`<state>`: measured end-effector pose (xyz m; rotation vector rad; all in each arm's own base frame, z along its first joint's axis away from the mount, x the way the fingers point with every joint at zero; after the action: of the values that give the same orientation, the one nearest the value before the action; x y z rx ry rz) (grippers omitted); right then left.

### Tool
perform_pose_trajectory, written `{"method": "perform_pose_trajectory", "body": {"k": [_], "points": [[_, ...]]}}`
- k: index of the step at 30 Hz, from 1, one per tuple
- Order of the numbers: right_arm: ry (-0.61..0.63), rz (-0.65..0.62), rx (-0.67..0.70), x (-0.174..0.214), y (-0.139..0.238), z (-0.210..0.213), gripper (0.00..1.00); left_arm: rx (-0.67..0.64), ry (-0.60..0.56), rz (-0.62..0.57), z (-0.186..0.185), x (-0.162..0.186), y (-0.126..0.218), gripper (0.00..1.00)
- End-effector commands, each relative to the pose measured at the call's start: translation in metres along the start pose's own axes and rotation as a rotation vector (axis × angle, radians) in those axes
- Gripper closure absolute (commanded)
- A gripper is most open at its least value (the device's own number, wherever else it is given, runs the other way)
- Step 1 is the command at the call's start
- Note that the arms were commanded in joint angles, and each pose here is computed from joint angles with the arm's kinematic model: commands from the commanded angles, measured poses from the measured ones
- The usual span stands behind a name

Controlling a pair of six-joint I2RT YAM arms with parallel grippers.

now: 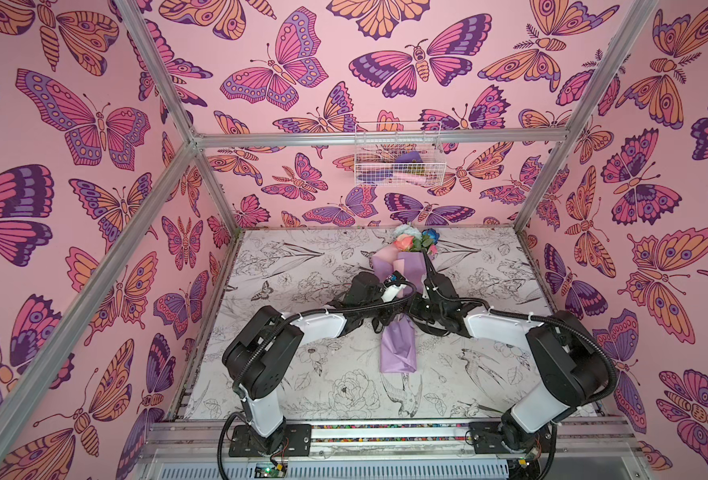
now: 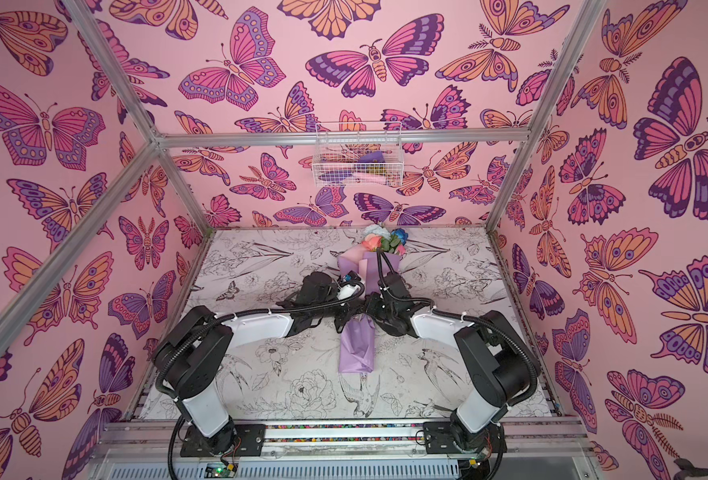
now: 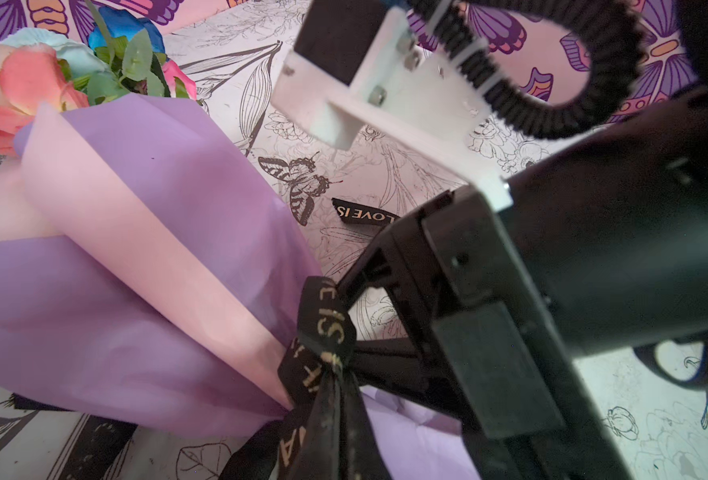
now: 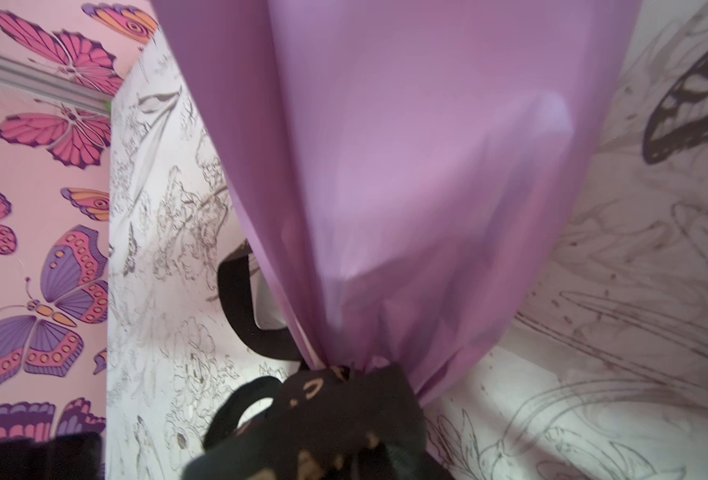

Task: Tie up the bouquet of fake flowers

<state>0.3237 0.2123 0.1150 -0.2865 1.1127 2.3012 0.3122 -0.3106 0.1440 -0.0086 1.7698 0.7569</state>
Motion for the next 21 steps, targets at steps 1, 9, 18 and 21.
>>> {"method": "perform_pose_trajectory", "body": {"k": [1, 9, 18, 21], "points": [[-0.032, -0.059, -0.031, -0.012, 0.0, 0.007, 1.0, 0.053, 0.011, -0.017, -0.01, -0.002, 0.006, 1.0], [-0.035, -0.051, -0.039, -0.01, -0.006, 0.005, 1.0, 0.102, 0.073, 0.052, -0.011, 0.016, -0.008, 1.0], [-0.027, -0.03, -0.021, -0.002, -0.004, -0.002, 0.98, 0.079, 0.113, 0.144, -0.005, 0.041, -0.019, 1.0], [-0.024, -0.029, -0.016, -0.002, -0.002, -0.003, 0.93, 0.061, 0.111, 0.155, -0.003, 0.043, -0.019, 1.0]]}}
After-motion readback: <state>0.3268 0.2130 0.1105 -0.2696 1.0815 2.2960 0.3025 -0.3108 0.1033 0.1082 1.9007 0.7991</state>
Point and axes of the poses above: each gripper's point midway between its finger pads, its own y axis back along the fingers, its own z axis along the line the jaws close on, x = y × z, the point moved 6 cm from there along y, back along the fingers, and after that the axes turned 1 degree about y, right-handed, at the moved point
